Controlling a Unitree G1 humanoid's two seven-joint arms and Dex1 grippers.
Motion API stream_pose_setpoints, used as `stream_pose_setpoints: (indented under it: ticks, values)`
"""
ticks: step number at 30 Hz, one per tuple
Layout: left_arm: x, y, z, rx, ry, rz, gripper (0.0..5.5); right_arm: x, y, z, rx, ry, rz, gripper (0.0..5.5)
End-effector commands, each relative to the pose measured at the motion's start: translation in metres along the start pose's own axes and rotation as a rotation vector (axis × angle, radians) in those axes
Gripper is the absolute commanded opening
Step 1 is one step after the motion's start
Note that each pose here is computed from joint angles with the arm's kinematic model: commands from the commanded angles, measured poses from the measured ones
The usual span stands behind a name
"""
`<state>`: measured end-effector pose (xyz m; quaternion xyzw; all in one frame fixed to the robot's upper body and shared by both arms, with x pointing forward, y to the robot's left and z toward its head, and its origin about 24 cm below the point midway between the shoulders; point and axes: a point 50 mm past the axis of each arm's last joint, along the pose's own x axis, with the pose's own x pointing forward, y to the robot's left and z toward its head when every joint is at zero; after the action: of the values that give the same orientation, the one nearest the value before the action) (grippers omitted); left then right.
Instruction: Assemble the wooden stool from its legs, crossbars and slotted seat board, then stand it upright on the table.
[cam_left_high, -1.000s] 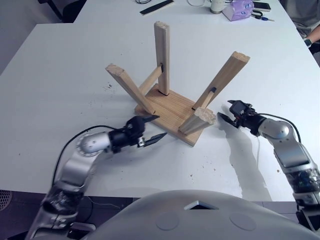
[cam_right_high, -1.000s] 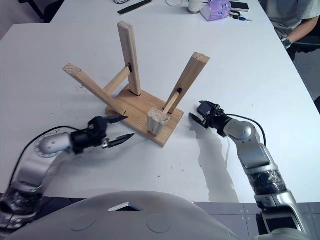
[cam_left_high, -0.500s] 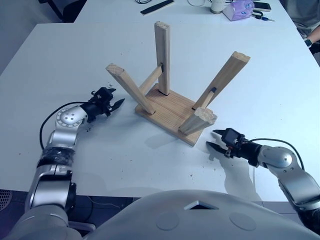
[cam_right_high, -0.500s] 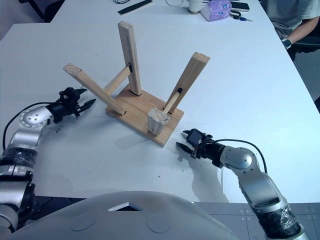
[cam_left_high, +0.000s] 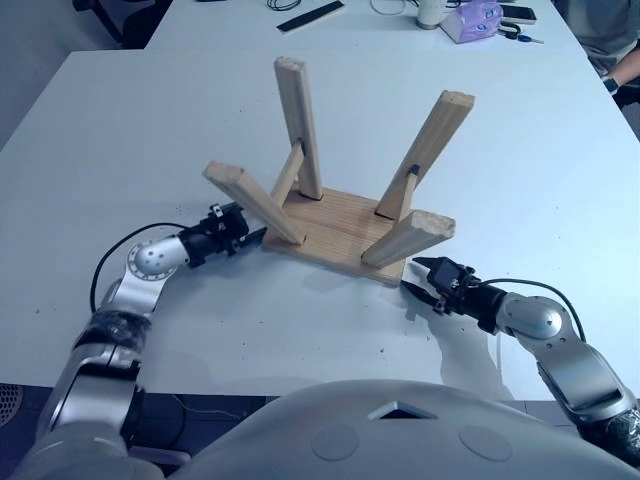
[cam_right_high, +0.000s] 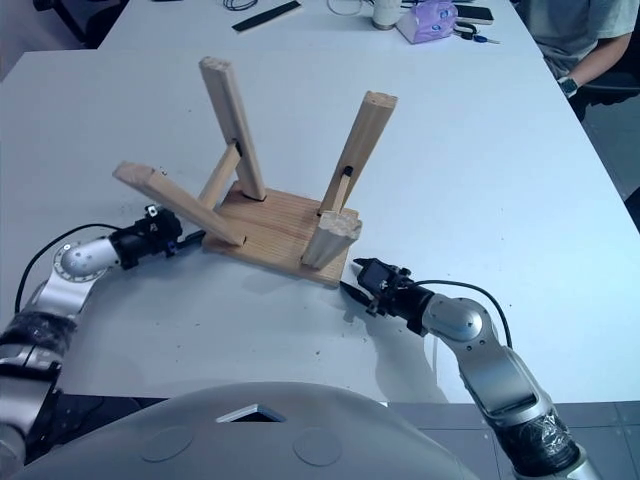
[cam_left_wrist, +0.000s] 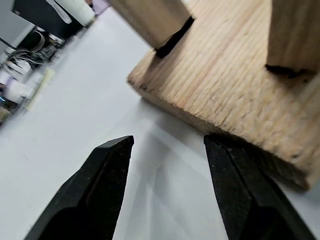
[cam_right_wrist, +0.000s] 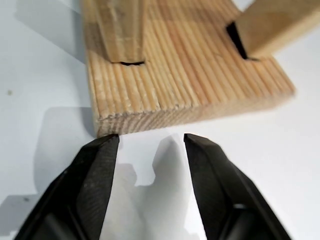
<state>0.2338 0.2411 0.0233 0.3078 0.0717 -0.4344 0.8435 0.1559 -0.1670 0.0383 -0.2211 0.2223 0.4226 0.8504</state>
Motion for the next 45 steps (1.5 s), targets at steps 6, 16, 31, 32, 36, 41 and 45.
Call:
stream_pose_setpoints:
  ticks: [6,16,31,32,36,41,45]
  values:
    - [0.005,-0.037,0.052,-0.344,-0.177,-0.116,2.65,-0.020,0.004,0.034,0.058,-0.205,0.119,2.40]
    - [-0.033,-0.028,0.107,-0.443,-0.288,-0.141,2.65,-0.072,-0.004,0.088,0.087,-0.456,0.159,2.40]
    - [-0.056,-0.045,0.109,-0.497,-0.212,-0.341,2.65,-0.082,-0.021,0.053,0.056,-0.213,0.128,2.40]
    - [-0.056,-0.045,0.105,-0.495,-0.202,-0.336,2.65,-0.081,-0.023,0.044,0.054,-0.176,0.116,2.40]
    - [-0.054,-0.040,0.083,-0.459,-0.129,-0.301,2.65,-0.075,-0.029,0.011,0.039,-0.064,0.081,2.40]
    - [-0.055,-0.036,0.047,-0.377,0.002,-0.234,2.65,-0.072,-0.036,-0.011,0.023,-0.011,0.037,2.40]
    - [-0.058,-0.046,0.030,-0.325,0.072,-0.281,2.65,-0.072,-0.041,-0.018,0.027,-0.008,0.012,2.40]
